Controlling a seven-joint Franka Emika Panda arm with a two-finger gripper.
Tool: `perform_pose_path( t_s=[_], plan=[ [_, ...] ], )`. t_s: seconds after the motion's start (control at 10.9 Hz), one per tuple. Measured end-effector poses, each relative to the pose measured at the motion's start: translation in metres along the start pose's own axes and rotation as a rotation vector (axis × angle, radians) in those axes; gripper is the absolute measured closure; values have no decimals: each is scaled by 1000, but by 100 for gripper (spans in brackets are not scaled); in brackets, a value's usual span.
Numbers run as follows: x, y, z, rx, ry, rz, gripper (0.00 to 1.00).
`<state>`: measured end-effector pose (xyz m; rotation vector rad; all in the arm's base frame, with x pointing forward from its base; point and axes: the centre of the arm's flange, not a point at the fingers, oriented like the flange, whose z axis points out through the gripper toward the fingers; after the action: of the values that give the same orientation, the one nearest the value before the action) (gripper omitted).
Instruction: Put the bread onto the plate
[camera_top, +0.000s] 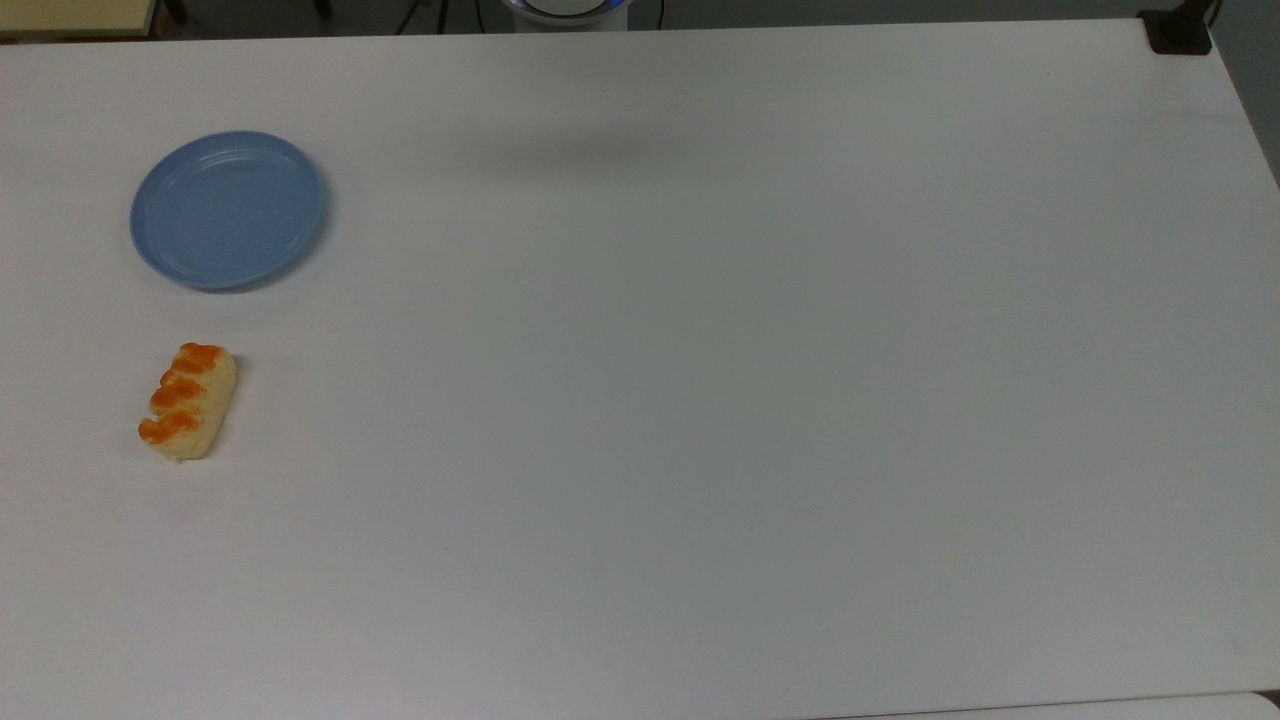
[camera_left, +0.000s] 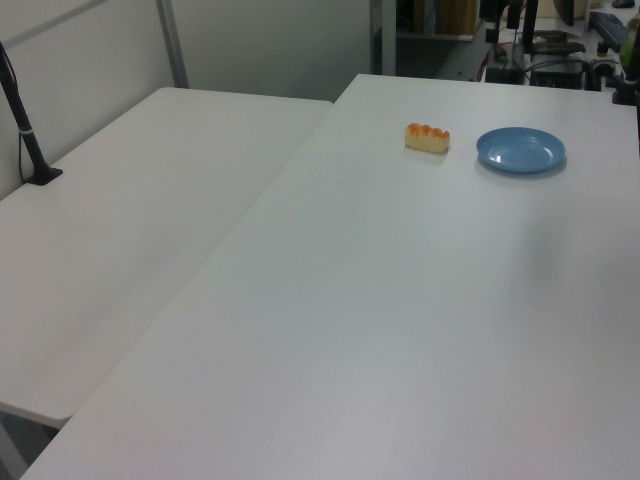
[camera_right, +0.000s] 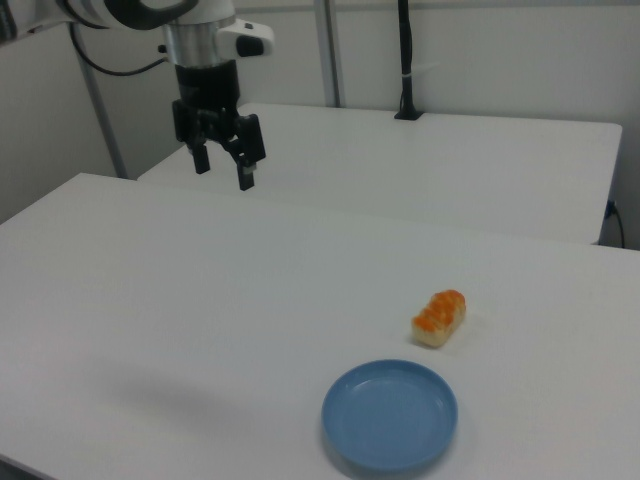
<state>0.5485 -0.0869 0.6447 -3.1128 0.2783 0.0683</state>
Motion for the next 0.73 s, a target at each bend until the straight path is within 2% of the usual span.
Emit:
perform_pose_path(
  t_s=[0.09, 0.37, 0.73],
  plan=[
    [-2, -26, 6, -4, -18, -46, 0],
    [6, -27, 17, -8, -31, -45, 0],
    [18, -21, 17, -7, 34, -33, 0]
  ],
)
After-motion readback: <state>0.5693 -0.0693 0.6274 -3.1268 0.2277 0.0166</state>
